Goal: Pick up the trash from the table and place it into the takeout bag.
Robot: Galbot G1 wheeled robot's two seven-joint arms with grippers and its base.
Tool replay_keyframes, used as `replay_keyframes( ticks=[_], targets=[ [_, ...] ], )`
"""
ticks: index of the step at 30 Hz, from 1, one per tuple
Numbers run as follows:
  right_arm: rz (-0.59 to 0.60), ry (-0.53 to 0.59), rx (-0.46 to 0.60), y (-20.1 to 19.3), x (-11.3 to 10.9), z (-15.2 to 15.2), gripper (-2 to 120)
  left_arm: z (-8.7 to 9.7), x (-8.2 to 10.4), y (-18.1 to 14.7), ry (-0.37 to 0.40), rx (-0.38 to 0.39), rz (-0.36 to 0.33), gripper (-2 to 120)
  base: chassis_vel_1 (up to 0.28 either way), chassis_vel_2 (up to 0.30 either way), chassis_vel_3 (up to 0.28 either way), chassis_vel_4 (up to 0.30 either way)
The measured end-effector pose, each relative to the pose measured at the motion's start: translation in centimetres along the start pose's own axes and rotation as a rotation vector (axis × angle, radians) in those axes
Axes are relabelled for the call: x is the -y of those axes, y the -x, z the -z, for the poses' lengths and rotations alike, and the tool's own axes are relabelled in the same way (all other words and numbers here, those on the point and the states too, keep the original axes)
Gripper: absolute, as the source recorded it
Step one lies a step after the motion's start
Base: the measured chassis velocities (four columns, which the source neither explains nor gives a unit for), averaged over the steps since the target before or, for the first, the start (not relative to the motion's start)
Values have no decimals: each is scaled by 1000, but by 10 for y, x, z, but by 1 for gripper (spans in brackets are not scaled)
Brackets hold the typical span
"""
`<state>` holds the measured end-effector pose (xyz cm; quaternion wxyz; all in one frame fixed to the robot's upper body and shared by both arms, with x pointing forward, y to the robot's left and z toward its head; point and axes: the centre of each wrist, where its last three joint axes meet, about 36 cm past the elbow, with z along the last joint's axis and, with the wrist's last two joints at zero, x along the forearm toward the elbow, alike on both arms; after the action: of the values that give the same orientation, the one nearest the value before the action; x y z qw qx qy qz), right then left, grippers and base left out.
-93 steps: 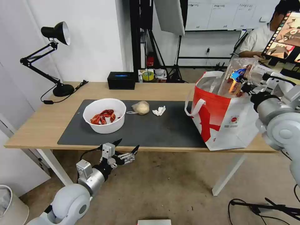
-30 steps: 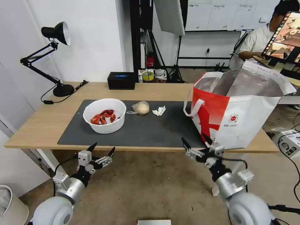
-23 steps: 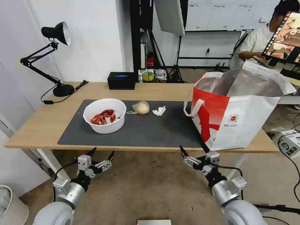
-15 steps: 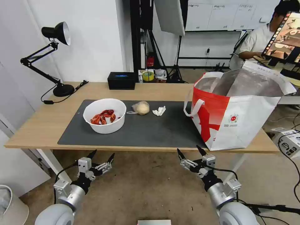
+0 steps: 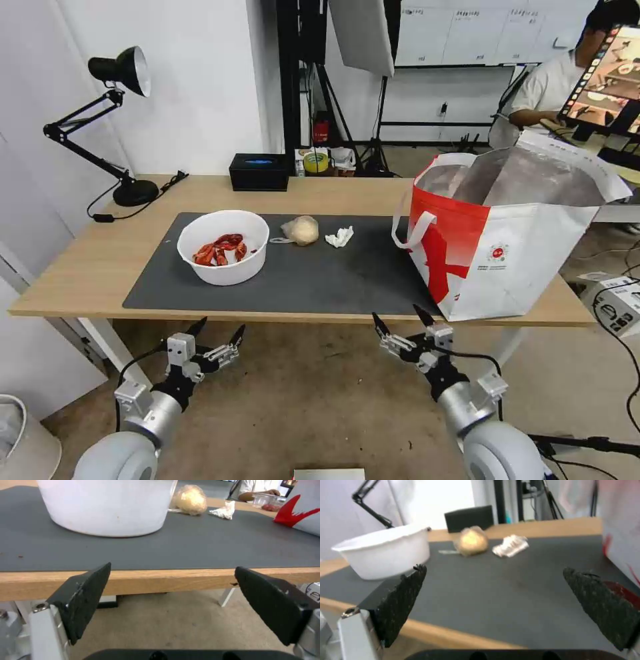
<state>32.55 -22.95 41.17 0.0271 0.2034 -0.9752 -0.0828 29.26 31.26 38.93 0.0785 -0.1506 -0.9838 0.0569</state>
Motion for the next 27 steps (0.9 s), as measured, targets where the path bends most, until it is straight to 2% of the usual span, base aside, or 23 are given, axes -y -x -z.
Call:
replay_keyframes(
  ticks=[14, 18, 24, 27],
  targets=[
    [87, -51, -32, 60, -1, 16, 100, -2, 4, -1, -8, 0, 3, 100, 0, 0, 0, 0],
    [45, -99, -74, 98, -14, 34, 100, -3, 5, -1, -8, 1, 10, 100, 0, 0, 0, 0],
    [-8, -127, -108, 132, -27, 40, 100, -5, 6, -5, -3, -3, 6, 100, 0, 0, 0, 0],
    [-107, -154, -149, 174, -39, 37, 100, -7, 7, -5, -5, -4, 10, 100, 0, 0, 0, 0]
  ],
)
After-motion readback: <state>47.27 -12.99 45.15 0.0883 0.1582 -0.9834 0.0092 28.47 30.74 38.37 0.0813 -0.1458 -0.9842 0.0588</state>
